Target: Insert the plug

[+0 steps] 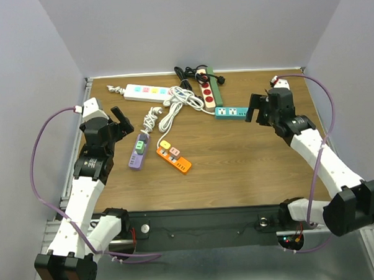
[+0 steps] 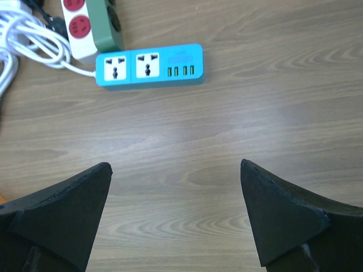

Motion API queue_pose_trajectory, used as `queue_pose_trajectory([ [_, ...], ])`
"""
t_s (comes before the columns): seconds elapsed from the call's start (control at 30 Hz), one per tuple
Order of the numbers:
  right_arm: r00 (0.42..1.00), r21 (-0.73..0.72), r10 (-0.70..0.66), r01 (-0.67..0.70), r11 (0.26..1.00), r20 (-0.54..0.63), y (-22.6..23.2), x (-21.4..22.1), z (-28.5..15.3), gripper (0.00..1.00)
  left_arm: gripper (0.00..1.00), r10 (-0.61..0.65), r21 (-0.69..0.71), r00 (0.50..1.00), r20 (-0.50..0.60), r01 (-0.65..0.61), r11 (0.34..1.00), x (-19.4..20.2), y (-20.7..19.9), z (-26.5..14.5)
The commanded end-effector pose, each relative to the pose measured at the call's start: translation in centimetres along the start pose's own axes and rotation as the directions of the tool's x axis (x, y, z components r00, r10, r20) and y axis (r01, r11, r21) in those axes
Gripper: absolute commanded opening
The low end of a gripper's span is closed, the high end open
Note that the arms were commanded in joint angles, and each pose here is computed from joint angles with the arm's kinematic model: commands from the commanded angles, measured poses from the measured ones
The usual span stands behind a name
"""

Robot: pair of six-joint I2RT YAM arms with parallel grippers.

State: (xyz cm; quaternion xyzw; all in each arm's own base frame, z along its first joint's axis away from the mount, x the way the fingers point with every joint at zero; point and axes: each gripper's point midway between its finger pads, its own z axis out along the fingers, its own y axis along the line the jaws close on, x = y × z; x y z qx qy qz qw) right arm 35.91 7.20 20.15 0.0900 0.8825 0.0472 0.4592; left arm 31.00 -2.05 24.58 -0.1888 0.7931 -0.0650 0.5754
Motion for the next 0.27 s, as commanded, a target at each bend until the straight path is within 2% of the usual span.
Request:
queue_pose_trajectory([
  [0.0,0.987,0.038,0.026,-0.032,0.999,0.159,-1.1,-3.7,-1.9,1.0,0.99,-0.015,0.005,0.994,0.109,0.014,1.0,-4.1,-0.9,-0.9],
  [0.23,0.972,0.088,0.027,-0.049,0.995,0.232,-2.3,-5.2,-3.5,1.0,0.99,-0.003,-0.061,0.989,0.147,0.012,0.998,-5.6,-0.2,-0.4],
])
